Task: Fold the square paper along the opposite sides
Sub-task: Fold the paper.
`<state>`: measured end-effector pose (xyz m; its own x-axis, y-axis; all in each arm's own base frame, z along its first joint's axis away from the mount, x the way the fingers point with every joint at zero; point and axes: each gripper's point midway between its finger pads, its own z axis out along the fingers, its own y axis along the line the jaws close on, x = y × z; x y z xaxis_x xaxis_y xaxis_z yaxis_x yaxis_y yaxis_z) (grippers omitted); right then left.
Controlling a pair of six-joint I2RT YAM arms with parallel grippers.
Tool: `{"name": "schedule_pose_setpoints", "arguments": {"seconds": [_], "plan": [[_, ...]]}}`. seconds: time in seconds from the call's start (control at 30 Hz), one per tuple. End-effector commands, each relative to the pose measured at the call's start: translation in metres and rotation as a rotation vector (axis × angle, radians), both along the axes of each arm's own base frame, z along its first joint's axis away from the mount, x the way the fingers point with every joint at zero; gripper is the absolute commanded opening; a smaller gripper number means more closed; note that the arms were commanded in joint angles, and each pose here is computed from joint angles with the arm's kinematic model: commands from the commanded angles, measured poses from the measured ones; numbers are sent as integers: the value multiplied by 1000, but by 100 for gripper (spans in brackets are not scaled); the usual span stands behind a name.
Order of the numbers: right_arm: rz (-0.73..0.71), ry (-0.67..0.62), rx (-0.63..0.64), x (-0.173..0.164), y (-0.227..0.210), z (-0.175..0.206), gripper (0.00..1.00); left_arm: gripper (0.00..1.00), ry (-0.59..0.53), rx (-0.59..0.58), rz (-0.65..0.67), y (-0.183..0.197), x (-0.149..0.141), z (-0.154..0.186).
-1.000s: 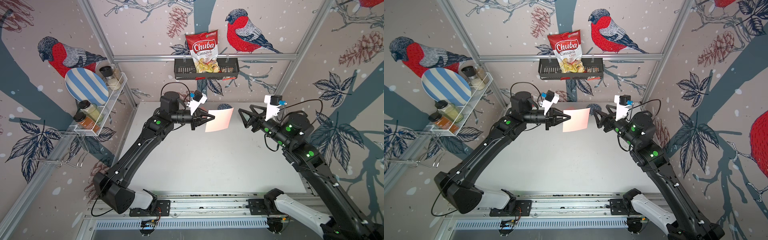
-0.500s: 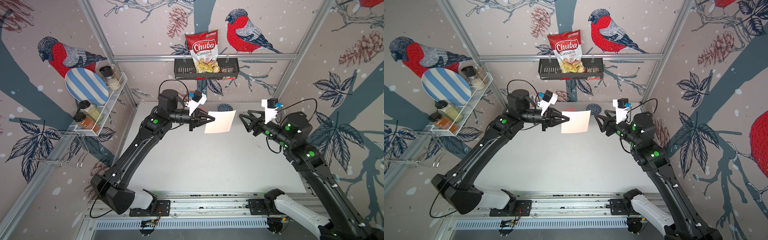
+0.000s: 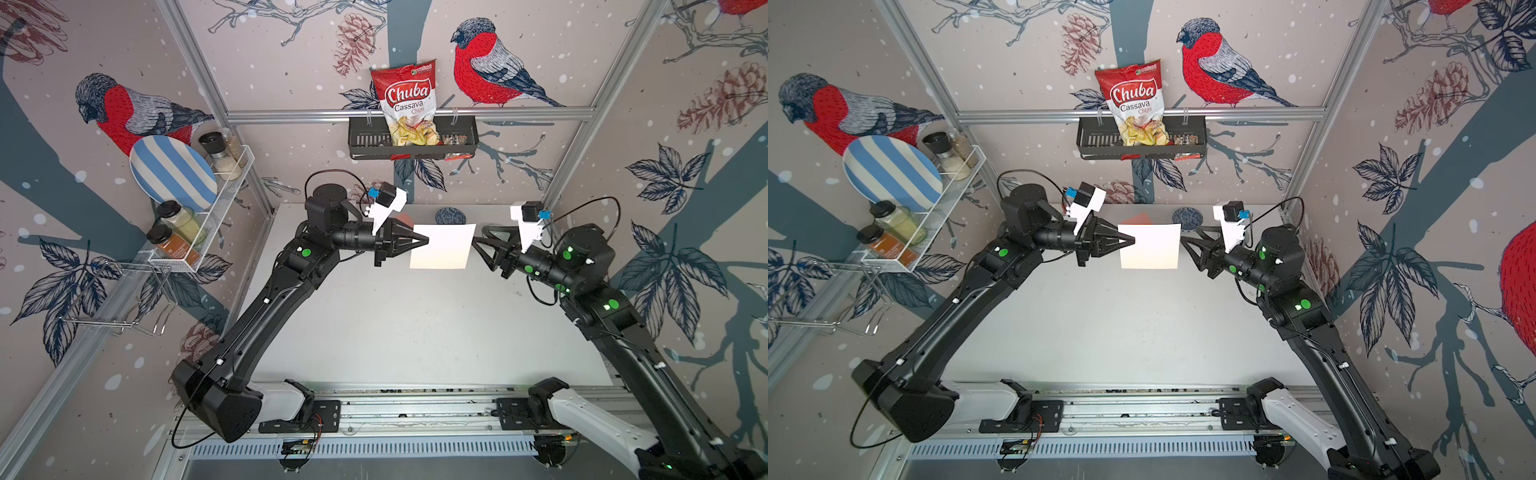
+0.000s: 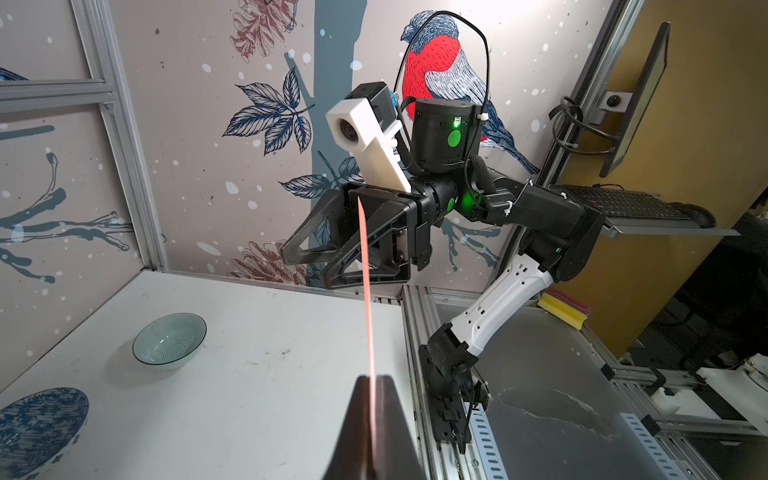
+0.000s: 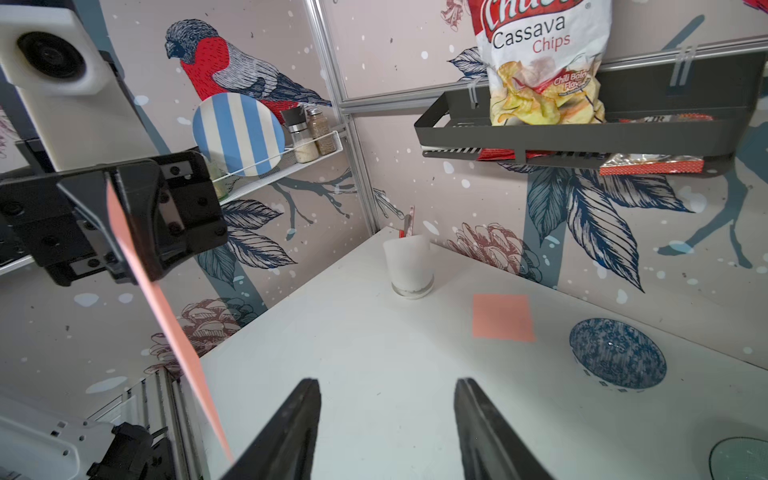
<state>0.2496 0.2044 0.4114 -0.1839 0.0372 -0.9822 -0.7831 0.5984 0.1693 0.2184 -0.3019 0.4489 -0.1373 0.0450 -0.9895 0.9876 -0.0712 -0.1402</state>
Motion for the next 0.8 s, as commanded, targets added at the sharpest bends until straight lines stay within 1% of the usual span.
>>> {"name": "schedule_pose_setpoints", "arguments": {"seconds": [0.0, 0.13, 0.27, 0.53, 0.77], "plan": [[84, -71, 22, -9, 9, 15, 57, 0, -42, -51, -22, 2, -5, 13], [145, -62, 33, -16, 16, 13, 57, 0, -55, -71, -3, 3, -5, 15], [174, -77, 45, -23, 17, 15, 57, 0, -54, -73, 35, 3, 2, 13], [233, -107, 52, -37, 20, 23, 57, 0, -41, -41, 128, 0, 24, 2], [275, -84, 50, -37, 30, 18, 57, 0, -29, -28, 187, -2, 39, -5]]}}
